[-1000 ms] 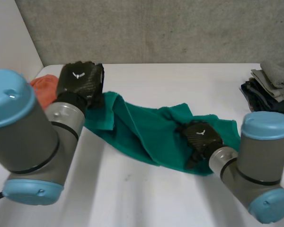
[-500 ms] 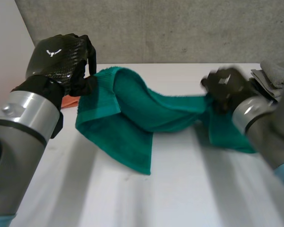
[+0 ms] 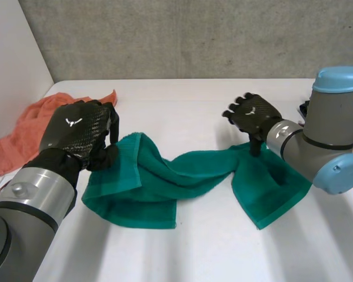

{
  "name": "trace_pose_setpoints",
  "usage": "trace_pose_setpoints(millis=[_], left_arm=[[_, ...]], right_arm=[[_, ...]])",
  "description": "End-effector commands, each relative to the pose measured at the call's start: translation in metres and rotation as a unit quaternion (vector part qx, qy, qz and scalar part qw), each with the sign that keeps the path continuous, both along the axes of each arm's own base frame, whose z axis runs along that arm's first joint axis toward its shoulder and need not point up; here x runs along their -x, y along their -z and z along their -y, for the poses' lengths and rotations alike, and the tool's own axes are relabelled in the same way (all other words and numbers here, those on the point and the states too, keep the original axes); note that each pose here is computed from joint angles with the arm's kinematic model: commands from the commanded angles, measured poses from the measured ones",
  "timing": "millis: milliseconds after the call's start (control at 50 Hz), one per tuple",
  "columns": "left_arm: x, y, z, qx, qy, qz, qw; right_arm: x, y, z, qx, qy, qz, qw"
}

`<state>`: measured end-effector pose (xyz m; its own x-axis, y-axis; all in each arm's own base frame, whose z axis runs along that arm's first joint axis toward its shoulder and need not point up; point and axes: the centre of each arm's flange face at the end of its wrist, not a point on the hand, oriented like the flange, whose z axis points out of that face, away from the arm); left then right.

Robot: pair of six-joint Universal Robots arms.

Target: Fold the laundry.

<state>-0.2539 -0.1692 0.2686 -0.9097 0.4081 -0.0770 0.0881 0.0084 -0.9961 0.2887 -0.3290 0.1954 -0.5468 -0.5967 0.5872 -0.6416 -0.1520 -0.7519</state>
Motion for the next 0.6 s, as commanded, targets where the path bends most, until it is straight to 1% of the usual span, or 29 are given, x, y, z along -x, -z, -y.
trace_pose_setpoints(millis=[20, 40, 80, 100, 120, 200, 320, 420, 600], left_arm=[[-0.005, -0.004, 0.012, 0.007, -0.018, -0.002, 1.000], [-0.006, -0.004, 0.013, 0.008, -0.021, -0.003, 1.000], [-0.007, -0.006, 0.016, 0.010, -0.024, -0.004, 1.000], [-0.007, -0.006, 0.016, 0.009, -0.024, -0.004, 1.000], [-0.007, -0.006, 0.016, 0.009, -0.022, -0.005, 1.000], [-0.005, -0.002, 0.016, 0.004, -0.011, -0.003, 1.000], [-0.004, 0.001, 0.017, 0.000, -0.011, -0.002, 1.000], [-0.003, 0.003, 0.018, 0.000, -0.010, -0.002, 1.000], [-0.003, 0.004, 0.019, 0.004, -0.010, -0.004, 1.000]], right_arm=[[0.031, -0.025, -0.040, -0.088, 0.115, 0.136, 0.980], [0.035, -0.028, -0.057, -0.108, 0.120, 0.155, 0.975], [0.040, -0.024, -0.074, -0.130, 0.122, 0.158, 0.971], [0.043, -0.020, -0.081, -0.139, 0.124, 0.155, 0.970], [0.048, -0.005, -0.093, -0.165, 0.130, 0.142, 0.967], [0.056, 0.026, -0.117, -0.208, 0.143, 0.120, 0.960], [0.058, 0.048, -0.123, -0.189, 0.140, 0.131, 0.963], [0.056, 0.071, -0.118, -0.188, 0.138, 0.121, 0.965], [0.054, 0.080, -0.108, -0.155, 0.129, 0.106, 0.974]])
